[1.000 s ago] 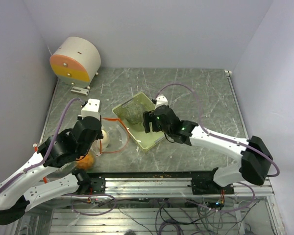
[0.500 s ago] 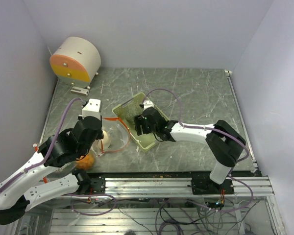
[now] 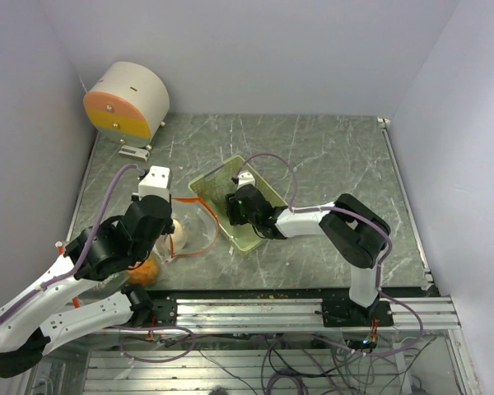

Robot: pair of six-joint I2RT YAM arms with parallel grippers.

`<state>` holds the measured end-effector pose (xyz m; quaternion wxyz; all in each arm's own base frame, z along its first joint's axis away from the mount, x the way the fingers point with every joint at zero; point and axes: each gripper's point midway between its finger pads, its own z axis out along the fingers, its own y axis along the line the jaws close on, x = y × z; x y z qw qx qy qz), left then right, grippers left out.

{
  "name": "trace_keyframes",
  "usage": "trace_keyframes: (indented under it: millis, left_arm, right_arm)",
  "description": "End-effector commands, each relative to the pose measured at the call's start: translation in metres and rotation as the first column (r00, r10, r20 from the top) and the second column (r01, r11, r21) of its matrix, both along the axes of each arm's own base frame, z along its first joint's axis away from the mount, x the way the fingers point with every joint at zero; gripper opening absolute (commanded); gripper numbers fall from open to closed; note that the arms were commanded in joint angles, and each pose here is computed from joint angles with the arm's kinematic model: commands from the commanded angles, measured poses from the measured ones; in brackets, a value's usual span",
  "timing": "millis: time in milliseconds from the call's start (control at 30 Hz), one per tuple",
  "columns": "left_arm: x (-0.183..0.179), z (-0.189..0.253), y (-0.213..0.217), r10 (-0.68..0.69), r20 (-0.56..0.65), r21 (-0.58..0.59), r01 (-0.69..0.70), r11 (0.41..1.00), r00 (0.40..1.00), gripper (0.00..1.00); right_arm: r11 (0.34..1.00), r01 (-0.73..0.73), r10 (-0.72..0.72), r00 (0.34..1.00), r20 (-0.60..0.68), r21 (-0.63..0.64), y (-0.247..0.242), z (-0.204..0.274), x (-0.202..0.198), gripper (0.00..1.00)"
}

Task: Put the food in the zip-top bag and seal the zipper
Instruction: Pick up the fake fruit from the bin.

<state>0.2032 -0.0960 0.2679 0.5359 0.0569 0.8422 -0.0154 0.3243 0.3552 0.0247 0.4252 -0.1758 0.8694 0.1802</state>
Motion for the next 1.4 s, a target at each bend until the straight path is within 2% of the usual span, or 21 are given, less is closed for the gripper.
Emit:
trace_keyframes:
  millis: [0, 100, 167, 200, 233, 367, 533, 700, 933, 1133, 1367]
  left_arm:
    - [0.002, 0.013, -0.001, -0.001, 0.026, -0.024, 0.001, 1.000, 1.000, 0.07]
    - [0.002, 0.011, -0.001, -0.001, 0.022, -0.018, 0.001, 1.000, 1.000, 0.07]
    - [0.003, 0.011, -0.001, 0.000, 0.022, -0.018, 0.000, 1.000, 1.000, 0.07]
    - [0.002, 0.012, -0.001, 0.000, 0.023, -0.019, 0.000, 1.000, 1.000, 0.07]
    - [0.002, 0.012, -0.001, 0.000, 0.024, -0.020, 0.000, 1.000, 1.000, 0.07]
    - [0.002, 0.013, 0.001, 0.004, 0.031, -0.025, -0.003, 1.000, 1.000, 0.07]
    - [0.001, 0.013, 0.002, 0.006, 0.032, -0.024, -0.005, 1.000, 0.999, 0.07]
    - [0.002, 0.012, 0.002, 0.006, 0.032, -0.023, -0.005, 1.000, 0.999, 0.07]
    - [0.002, 0.012, 0.002, 0.008, 0.033, -0.026, -0.007, 1.000, 0.999, 0.07]
    - [0.003, 0.008, -0.002, 0.002, 0.026, -0.030, -0.001, 1.000, 1.000, 0.07]
    - [0.004, 0.005, -0.006, -0.005, 0.020, -0.037, 0.006, 0.999, 1.000, 0.07]
  right_arm:
    - [0.999, 0.040, -0.041, 0.999, 0.028, 0.031, 0.003, -0.001, 0.012, 0.48]
    - [0.999, 0.048, -0.048, 0.998, 0.034, 0.017, 0.002, -0.007, 0.014, 0.45]
    - [0.998, 0.059, -0.059, 0.998, 0.038, 0.002, -0.001, -0.009, 0.016, 0.27]
    - [0.998, 0.063, -0.062, 0.997, 0.036, -0.008, -0.003, -0.011, 0.015, 0.07]
    - [0.998, 0.066, -0.065, 0.997, 0.032, -0.020, -0.005, -0.012, 0.015, 0.00]
    - [0.999, 0.043, -0.044, 0.997, 0.066, 0.021, -0.005, 0.019, 0.011, 0.00]
    - [0.990, -0.031, 0.012, 0.991, 0.135, 0.139, -0.008, 0.091, -0.005, 0.00]
    - [0.952, -0.151, 0.106, 0.979, 0.176, 0.268, -0.012, 0.153, -0.040, 0.00]
    - [0.887, -0.259, 0.176, 0.955, 0.239, 0.383, -0.034, 0.221, -0.084, 0.00]
    - [0.809, -0.364, 0.235, 0.920, 0.313, 0.462, -0.050, 0.280, -0.121, 0.00]
    - [0.607, -0.601, 0.470, 0.799, 0.375, 0.520, -0.040, 0.315, -0.181, 0.00]
